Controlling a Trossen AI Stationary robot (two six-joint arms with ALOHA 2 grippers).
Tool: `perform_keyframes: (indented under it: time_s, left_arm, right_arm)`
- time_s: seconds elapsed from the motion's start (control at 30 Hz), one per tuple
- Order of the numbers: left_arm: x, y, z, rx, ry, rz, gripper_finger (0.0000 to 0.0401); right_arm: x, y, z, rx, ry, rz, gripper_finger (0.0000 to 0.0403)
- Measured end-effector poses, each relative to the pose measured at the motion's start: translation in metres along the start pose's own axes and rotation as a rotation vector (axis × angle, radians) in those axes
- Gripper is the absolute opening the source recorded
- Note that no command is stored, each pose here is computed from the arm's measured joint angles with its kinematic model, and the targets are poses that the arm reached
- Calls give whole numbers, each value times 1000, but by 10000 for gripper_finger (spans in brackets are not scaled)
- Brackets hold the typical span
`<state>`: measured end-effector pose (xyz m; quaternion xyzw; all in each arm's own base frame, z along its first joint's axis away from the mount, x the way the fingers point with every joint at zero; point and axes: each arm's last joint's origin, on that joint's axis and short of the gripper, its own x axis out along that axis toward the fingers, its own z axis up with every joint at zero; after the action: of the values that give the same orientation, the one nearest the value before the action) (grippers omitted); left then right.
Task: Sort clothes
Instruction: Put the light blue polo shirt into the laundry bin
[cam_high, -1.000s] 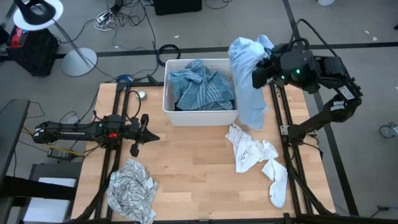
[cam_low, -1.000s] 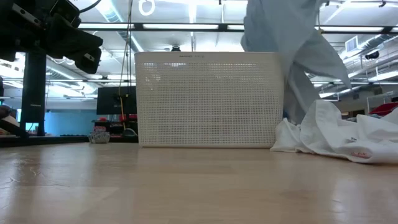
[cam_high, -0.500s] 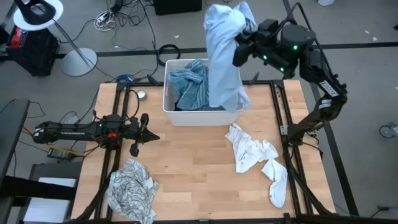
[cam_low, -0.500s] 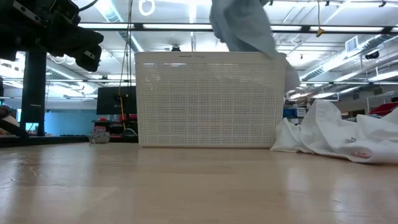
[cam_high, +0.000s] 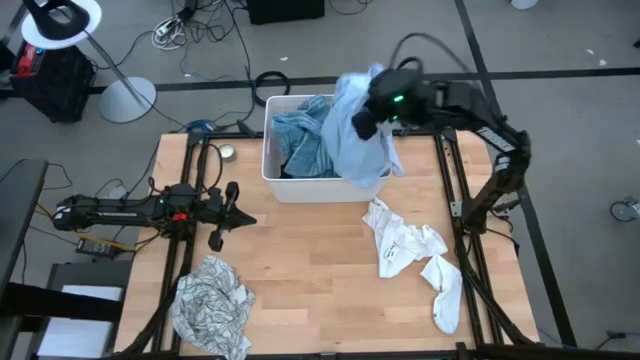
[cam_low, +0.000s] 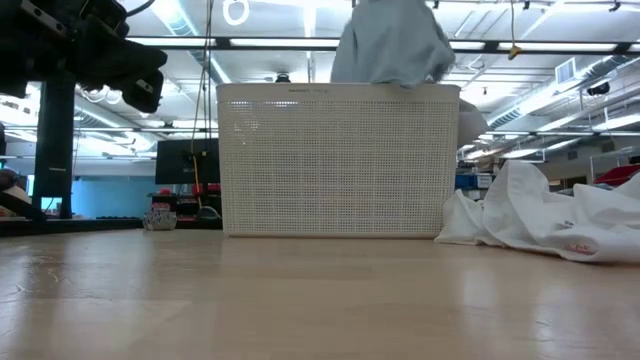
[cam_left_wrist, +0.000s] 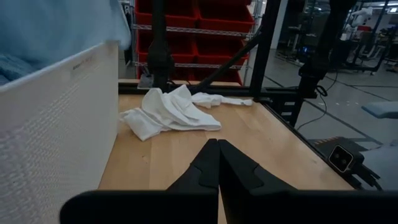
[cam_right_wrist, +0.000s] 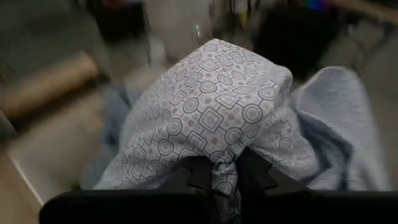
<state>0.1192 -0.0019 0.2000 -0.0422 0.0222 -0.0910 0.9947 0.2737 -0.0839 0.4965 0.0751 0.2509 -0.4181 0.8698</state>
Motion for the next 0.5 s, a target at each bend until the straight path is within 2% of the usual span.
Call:
perform_keyframes:
  time_s: [0.2, 0.27, 0.4, 0.5]
  left_arm:
    - [0, 0, 1, 2, -10, -1, 6]
    - [0, 0, 1, 1, -10, -1, 6]
    - [0, 0, 1, 0, -9, -1, 6]
    - [0, -1, 1, 0, -8, -19, 6]
  right_arm:
    - [59, 31, -28, -139, 265, -82, 33]
    - [82, 41, -36, -176, 330, -74, 33]
    - [131, 49, -50, -173, 475, -4, 33]
    - [163, 46, -58, -152, 535, -31, 33]
